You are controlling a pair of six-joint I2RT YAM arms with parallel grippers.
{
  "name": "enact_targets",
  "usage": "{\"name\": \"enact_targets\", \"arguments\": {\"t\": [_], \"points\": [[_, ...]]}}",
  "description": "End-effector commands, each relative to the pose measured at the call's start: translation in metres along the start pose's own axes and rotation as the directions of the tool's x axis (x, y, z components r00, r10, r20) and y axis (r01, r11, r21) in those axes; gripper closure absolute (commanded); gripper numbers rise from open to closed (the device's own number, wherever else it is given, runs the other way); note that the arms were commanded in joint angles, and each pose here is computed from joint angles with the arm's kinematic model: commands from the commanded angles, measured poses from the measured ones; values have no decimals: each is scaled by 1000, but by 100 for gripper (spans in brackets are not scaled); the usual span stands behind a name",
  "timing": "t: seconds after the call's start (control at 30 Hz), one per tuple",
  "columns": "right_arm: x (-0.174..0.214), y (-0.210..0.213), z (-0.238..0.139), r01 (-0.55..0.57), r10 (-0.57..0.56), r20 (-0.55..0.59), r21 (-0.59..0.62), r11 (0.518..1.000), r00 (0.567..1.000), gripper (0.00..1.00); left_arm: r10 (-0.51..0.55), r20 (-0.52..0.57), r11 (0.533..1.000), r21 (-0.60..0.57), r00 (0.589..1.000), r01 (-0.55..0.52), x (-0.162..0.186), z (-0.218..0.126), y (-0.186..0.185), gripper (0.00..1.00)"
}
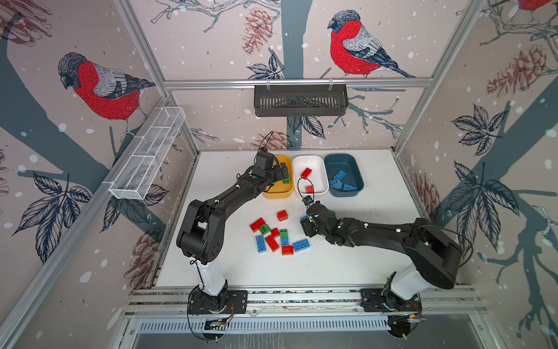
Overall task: Sort the legos into containers by color
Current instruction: 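Carry the blue brick into the teal tub and open the right gripper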
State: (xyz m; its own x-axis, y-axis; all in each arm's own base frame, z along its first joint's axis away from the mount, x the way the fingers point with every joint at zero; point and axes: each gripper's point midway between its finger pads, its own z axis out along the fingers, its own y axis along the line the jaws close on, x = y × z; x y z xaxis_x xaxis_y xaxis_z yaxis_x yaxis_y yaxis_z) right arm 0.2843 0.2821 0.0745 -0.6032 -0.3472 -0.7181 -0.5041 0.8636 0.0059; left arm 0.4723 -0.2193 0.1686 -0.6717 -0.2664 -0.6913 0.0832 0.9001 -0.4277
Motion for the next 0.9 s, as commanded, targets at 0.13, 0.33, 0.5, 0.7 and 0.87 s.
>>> {"name": "enact_targets", "arguments": {"t": [0.13,0.33,0.5,0.7,0.87], "points": [[-39,-66,-24,-115,106,135,57,992,985,48,140,30,983,114,990,-143,7,-4,-55,3],[-77,-160,-43,-338,288,279,150,929,916,48,179,23,968,173,984,-181,18,-5,-75,3],[-75,-218,-22,-466,428,220,165,869,877,48,197,-5,965,174,980,-193,27,-14,-70,3],[-61,-256,10,-453,446,91,264,852,890,47,259,-72,959,134,963,-248,50,-27,-51,3],[-59,-274,24,-439,454,46,358,824,890,45,284,-135,958,77,949,-276,72,-37,-27,3]]}}
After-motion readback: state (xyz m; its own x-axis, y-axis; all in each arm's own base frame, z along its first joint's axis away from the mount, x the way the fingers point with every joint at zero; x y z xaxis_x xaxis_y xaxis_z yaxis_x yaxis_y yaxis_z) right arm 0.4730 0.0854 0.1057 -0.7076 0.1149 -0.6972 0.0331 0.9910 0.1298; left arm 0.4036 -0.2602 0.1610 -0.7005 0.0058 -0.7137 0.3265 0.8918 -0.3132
